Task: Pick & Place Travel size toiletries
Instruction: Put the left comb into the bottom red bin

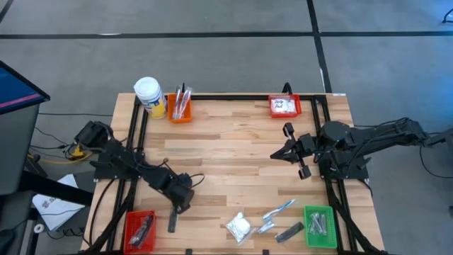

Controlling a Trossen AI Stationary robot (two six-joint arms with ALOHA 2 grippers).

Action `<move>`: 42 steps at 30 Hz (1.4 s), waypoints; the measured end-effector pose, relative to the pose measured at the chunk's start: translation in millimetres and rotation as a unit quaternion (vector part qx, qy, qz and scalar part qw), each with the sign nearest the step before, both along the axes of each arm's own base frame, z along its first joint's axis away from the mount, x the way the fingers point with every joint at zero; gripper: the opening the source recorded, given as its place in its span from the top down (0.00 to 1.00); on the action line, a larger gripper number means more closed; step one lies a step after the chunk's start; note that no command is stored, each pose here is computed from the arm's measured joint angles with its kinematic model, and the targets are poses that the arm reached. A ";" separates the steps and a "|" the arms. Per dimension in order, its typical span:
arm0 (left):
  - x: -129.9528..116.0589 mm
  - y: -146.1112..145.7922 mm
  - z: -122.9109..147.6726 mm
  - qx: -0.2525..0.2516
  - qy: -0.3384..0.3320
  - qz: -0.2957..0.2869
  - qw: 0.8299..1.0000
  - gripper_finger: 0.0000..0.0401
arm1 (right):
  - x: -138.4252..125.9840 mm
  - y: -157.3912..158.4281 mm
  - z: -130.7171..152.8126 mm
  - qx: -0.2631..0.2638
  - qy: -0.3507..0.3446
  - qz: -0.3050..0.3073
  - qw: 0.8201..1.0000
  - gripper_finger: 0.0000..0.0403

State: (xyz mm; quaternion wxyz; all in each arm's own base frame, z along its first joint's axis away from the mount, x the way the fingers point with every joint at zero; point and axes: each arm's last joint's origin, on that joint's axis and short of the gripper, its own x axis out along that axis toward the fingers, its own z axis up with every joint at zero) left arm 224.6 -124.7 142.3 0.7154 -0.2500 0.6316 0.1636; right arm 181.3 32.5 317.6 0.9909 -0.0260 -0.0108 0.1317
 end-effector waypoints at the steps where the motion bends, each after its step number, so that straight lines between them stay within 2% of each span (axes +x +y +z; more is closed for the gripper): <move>1: 1.5 2.6 0.0 0.001 -0.001 0.000 1.000 1.00 | 0.0 0.0 -0.2 0.000 0.001 0.000 1.000 1.00; 6: 3.0 7.4 1.7 -0.009 0.002 -0.011 1.000 1.00 | 0.0 0.0 -0.4 0.000 0.002 0.000 1.000 1.00; 13: -11.2 -12.9 14.7 -0.049 -0.005 0.008 0.999 1.00 | 0.0 0.2 -0.7 -0.004 0.002 0.000 1.000 1.00; 19: -12.3 -33.4 -2.9 -0.055 0.003 -0.001 0.999 1.00 | 0.1 0.2 -0.6 -0.004 0.002 0.000 1.000 1.00; 24: -8.5 -36.8 -14.2 -0.056 0.020 0.003 0.998 1.00 | 0.0 0.1 -0.6 0.000 0.003 0.000 1.000 1.00; 30: 1.5 -25.1 -16.9 -0.041 0.008 -0.008 0.999 1.00 | 0.0 0.1 -0.6 0.000 0.003 0.000 1.000 1.00; 42: 37.4 35.1 -17.6 0.015 -0.056 0.022 0.998 1.00 | 0.0 0.1 -0.6 0.000 0.003 0.000 1.000 1.00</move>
